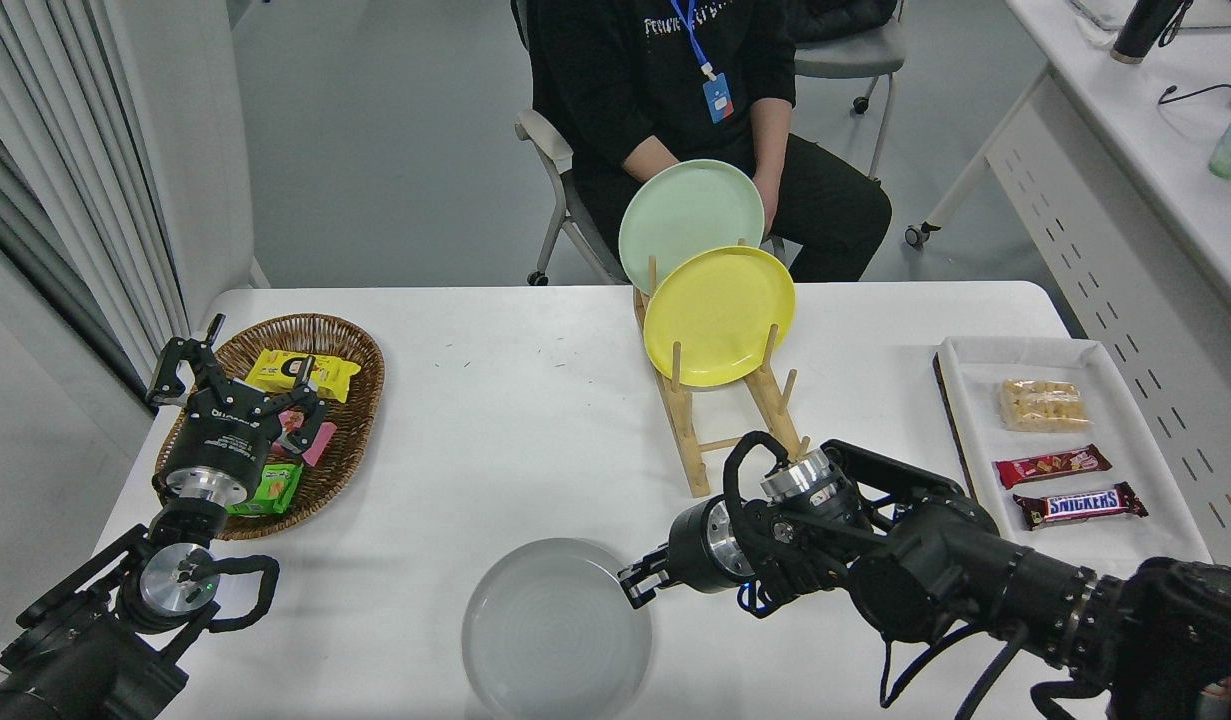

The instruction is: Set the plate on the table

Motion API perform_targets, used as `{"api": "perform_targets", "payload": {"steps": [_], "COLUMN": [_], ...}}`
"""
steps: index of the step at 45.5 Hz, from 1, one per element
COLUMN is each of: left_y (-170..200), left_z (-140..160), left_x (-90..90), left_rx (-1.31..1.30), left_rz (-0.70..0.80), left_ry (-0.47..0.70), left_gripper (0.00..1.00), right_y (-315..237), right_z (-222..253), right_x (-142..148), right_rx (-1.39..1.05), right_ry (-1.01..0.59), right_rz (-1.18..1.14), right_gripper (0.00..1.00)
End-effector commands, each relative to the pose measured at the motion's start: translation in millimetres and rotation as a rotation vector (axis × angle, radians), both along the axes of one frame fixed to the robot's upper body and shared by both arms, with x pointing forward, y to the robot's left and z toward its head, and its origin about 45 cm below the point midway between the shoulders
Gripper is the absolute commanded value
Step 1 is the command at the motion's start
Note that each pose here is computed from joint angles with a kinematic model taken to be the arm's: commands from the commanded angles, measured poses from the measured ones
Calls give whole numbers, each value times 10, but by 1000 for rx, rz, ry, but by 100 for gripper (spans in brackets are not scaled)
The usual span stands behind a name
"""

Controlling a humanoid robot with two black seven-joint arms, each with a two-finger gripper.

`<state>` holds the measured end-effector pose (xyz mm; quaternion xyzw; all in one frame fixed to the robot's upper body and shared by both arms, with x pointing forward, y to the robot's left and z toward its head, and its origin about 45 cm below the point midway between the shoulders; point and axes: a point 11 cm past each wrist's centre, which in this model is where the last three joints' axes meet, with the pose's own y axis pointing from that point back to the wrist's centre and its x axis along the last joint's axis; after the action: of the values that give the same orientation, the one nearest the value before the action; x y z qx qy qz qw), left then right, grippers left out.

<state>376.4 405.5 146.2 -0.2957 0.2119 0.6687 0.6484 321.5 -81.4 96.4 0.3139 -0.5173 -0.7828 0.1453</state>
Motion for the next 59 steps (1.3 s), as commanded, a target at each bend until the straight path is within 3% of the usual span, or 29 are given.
{"api": "perform_targets", "payload": {"steps": [1,3,5,6,10,13,23,38,52,59], "left_y": [0,0,0,0,2,0,0,0,0,0], "left_z": [0,0,0,0,-6,0,0,0,0,0], "left_x": [0,0,0,0,-5,0,0,0,0,0], "left_rx": [0,0,0,0,0,0,0,0,0,0], "left_rz": [0,0,0,0,1,0,0,0,0,0], "left_ry": [0,0,0,0,1,0,0,0,0,0], "left_gripper": [98,98,98,98,98,98,98,98,98,98], "right_y": [10,7,7,7,10,9,37,87,81,25], "right_z": [-3,-8,-4,-4,7,39,191,716,777,777], "right_x": [-2,-6,0,0,10,43,183,623,670,835], "right_rx": [-2,-4,-5,-5,-3,4,27,34,-26,-68], "right_ry": [-4,-5,-7,-7,-9,-16,-57,-235,-307,-580], "right_rz": [5,6,7,7,6,-2,-17,-16,36,123], "right_gripper": [56,63,83,89,89,99,99,99,99,99]}}
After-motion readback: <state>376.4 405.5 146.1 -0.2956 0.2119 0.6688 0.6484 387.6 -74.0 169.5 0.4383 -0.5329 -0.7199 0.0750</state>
